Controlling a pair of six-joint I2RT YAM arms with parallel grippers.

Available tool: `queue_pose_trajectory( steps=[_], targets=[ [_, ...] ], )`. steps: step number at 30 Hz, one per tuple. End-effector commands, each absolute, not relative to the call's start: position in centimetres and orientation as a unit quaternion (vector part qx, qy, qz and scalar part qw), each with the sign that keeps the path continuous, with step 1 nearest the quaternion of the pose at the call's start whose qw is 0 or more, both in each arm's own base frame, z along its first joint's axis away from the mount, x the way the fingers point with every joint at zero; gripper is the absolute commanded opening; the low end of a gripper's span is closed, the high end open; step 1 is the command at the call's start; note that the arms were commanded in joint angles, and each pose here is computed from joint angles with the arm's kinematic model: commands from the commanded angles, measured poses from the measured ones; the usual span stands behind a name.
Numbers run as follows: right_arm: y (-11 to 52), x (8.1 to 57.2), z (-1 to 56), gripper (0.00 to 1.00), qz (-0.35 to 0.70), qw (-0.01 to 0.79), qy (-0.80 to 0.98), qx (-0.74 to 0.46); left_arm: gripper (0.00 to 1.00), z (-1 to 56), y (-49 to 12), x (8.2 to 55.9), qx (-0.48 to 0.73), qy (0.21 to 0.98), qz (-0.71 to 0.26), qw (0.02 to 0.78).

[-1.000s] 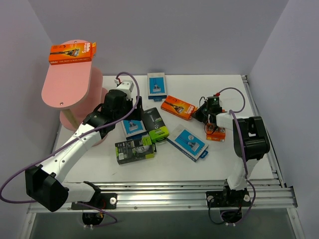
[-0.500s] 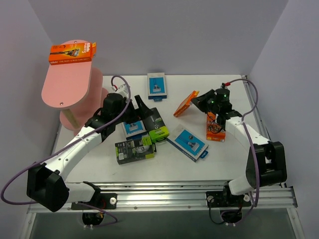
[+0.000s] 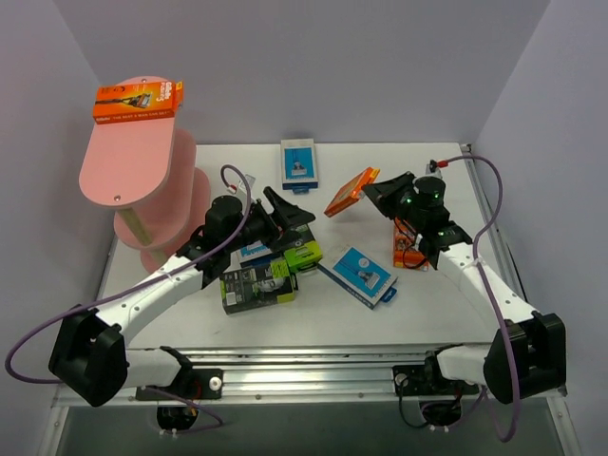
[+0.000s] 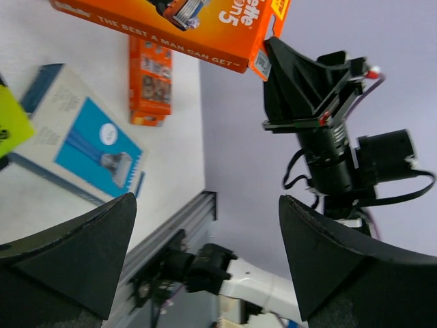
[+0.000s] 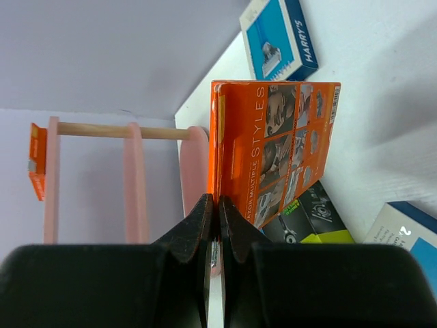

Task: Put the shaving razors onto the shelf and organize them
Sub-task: Grab a shaving razor with the right arm, then pass the shaving razor from the right arm to the left

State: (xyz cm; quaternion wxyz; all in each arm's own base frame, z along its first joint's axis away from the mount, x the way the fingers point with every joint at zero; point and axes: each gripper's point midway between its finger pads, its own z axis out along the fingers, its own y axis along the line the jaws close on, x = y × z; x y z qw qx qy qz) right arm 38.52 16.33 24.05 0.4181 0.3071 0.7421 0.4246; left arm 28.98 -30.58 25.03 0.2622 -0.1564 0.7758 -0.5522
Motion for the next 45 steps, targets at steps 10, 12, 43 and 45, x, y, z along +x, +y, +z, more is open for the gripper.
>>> queue_pose_trajectory(
  steps=[10,12,43,45],
  targets=[
    [18.8,35.4,36.6,0.0,0.524,0.509,0.632,0.257,0.94,33.3,-34.3,27.3,-0.222,0.646,-0.706,0.184],
    [19.1,34.9,37.2,0.0,0.528,0.516,0.627,0.251,0.94,33.7,-34.7,27.2,-0.227,0.636,-0.715,0.178],
    [19.9,26.9,39.4,0.0,0.589,0.494,0.604,0.211,0.94,36.4,-33.9,30.7,-0.3,0.555,-0.736,0.244],
    [20.2,26.6,39.1,0.0,0.592,0.488,0.607,0.207,0.94,36.6,-34.0,30.8,-0.297,0.552,-0.74,0.245]
  ],
)
